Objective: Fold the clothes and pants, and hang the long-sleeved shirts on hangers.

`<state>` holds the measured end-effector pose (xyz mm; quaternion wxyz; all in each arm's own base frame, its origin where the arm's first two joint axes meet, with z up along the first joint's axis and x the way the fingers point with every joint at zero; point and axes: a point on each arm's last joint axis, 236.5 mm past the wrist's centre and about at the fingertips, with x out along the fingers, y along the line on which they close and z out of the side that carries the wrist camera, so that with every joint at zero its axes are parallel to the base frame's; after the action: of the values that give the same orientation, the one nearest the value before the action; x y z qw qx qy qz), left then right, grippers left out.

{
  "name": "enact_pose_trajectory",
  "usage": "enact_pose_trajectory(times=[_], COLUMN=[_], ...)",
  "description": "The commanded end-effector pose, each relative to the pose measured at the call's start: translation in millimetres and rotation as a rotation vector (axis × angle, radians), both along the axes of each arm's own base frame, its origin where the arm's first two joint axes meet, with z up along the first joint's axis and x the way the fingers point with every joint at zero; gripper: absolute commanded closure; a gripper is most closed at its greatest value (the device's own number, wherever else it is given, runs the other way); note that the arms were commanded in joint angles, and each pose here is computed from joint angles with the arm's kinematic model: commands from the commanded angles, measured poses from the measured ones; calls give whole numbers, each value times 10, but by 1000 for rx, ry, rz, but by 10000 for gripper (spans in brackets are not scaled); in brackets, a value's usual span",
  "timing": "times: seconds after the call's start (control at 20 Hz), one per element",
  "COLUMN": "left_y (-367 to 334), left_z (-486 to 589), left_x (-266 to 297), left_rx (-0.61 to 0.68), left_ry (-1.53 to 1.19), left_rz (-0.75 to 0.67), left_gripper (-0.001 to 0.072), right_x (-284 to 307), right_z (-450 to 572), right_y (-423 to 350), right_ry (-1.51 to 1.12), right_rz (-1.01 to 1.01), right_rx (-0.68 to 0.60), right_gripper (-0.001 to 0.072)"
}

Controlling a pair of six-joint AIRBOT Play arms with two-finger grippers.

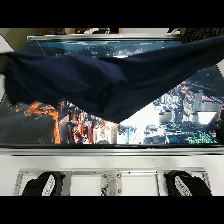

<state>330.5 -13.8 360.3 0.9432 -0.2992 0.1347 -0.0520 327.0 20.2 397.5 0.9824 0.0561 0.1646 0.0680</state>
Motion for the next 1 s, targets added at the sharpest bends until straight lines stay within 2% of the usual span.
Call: enact_pose_trajectory(times=[0.0,0.2,0.45,0.7,0.8,0.9,0.95], left_y=[-120,-92,10,-261,-437,-451,-447], left_z=[914,973,237,-1361,-1966,-2407,-2568], left_x=[-811,-1088,-747,-106,245,702,921], left_rx=[88,121,79,-48,-31,2,-10], left_ry=[-262,-287,-14,419,512,543,567], left_rz=[41,95,60,-131,-180,-155,-148], left_gripper=[692,692,692,692,693,693,691], right_x=[-445,-719,-503,617,1206,1783,1975], right_z=[556,686,490,-600,-1150,-1553,-1672], right_y=[-87,-301,-416,-268,-205,-205,-179], right_ry=[-172,-220,-140,202,298,302,299], right_rz=[-58,-158,-198,-75,-44,-53,-56], right_rx=[-45,-119,-68,31,26,62,113], right_gripper=[700,701,701,701,701,685,550])
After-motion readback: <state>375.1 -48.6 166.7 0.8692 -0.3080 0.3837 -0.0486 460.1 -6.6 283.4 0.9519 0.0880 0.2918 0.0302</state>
